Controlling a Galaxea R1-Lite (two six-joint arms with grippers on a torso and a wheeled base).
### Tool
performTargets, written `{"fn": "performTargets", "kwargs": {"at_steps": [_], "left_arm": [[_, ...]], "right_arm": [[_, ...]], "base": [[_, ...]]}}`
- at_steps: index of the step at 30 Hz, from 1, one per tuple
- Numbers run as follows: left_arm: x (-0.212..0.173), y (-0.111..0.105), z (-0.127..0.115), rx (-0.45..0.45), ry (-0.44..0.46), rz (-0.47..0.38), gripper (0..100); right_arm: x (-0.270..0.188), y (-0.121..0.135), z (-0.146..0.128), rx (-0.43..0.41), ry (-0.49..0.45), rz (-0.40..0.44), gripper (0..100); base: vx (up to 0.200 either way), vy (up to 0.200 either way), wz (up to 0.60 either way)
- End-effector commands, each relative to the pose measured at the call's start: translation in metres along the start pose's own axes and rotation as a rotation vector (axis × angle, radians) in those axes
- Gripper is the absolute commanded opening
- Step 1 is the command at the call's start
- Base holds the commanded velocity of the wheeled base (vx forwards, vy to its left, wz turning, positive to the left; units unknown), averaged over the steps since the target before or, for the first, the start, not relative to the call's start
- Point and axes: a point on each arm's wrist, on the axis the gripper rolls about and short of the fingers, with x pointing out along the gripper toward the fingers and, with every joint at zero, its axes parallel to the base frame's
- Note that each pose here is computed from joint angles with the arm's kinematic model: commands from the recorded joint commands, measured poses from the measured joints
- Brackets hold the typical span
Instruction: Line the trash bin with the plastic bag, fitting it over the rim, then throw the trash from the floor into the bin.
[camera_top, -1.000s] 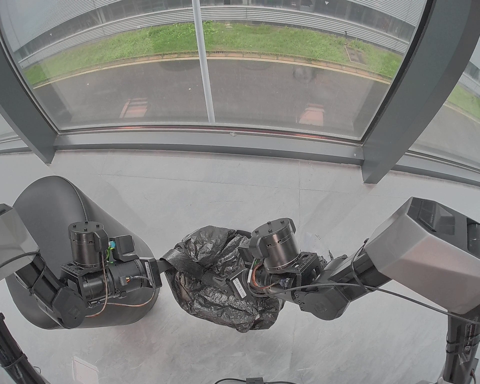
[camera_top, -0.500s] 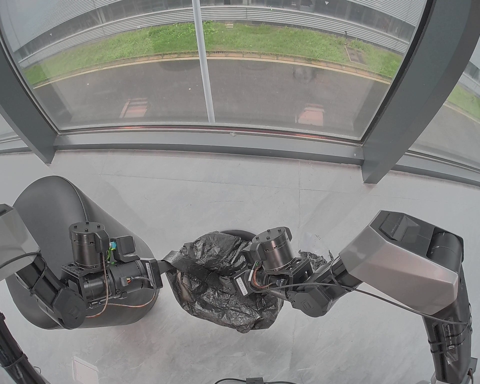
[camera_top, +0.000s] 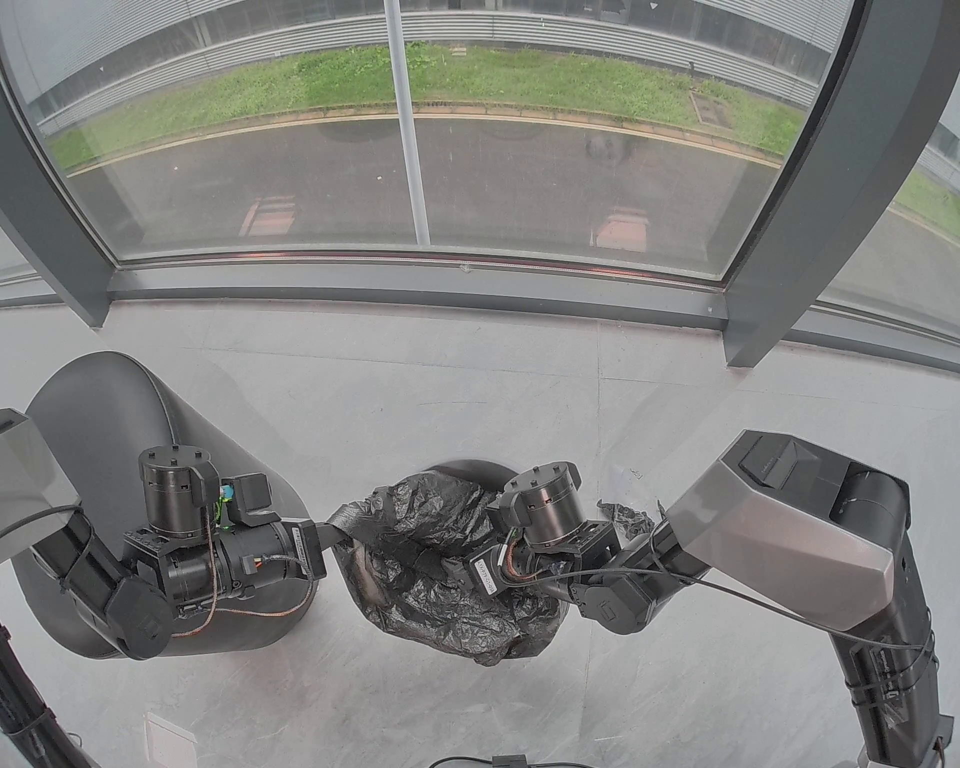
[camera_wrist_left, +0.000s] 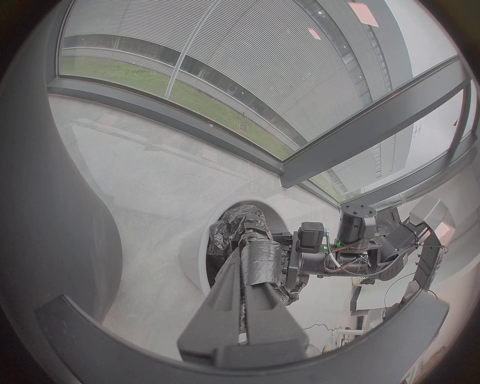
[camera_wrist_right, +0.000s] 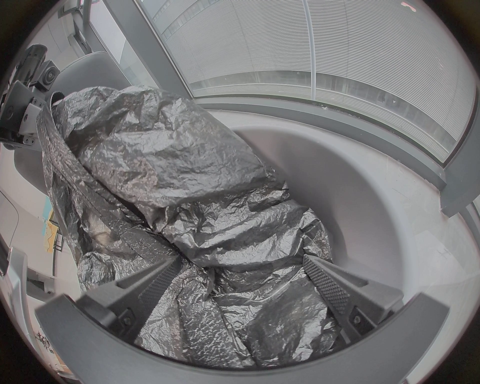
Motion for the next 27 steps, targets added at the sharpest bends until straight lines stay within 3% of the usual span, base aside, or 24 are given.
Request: {"fn": "performTargets", "kwargs": {"at_steps": [1, 9, 18, 23, 26, 27], "left_arm": [[0.0, 0.0, 0.0, 0.0, 0.0, -0.001, 0], [0.0, 0.0, 0.0, -0.002, 0.0, -0.001, 0], [-0.004, -0.002, 0.0, 0.005, -0.017, -0.004, 0], [-0.006, -0.001, 0.0, 0.002, -0.056, -0.014, 0], [-0.007, -0.001, 0.0, -0.005, -0.066, -0.017, 0], [-0.007, -0.001, 0.0, -0.005, -0.066, -0.017, 0]], "right_arm": [[0.003, 0.0, -0.003, 0.0, 0.007, -0.001, 100], [-0.004, -0.002, 0.008, 0.029, -0.021, -0.004, 100], [-0.077, 0.012, 0.053, 0.027, -0.118, 0.04, 100], [-0.103, 0.045, 0.03, -0.12, -0.05, 0.057, 100], [-0.096, 0.06, 0.003, -0.246, 0.025, -0.084, 100], [-0.096, 0.06, 0.003, -0.246, 0.025, -0.084, 100]], "base": [[0.0, 0.0, 0.0], [0.0, 0.0, 0.0], [0.0, 0.0, 0.0], [0.0, 0.0, 0.0], [0.0, 0.0, 0.0], [0.0, 0.0, 0.0]]}}
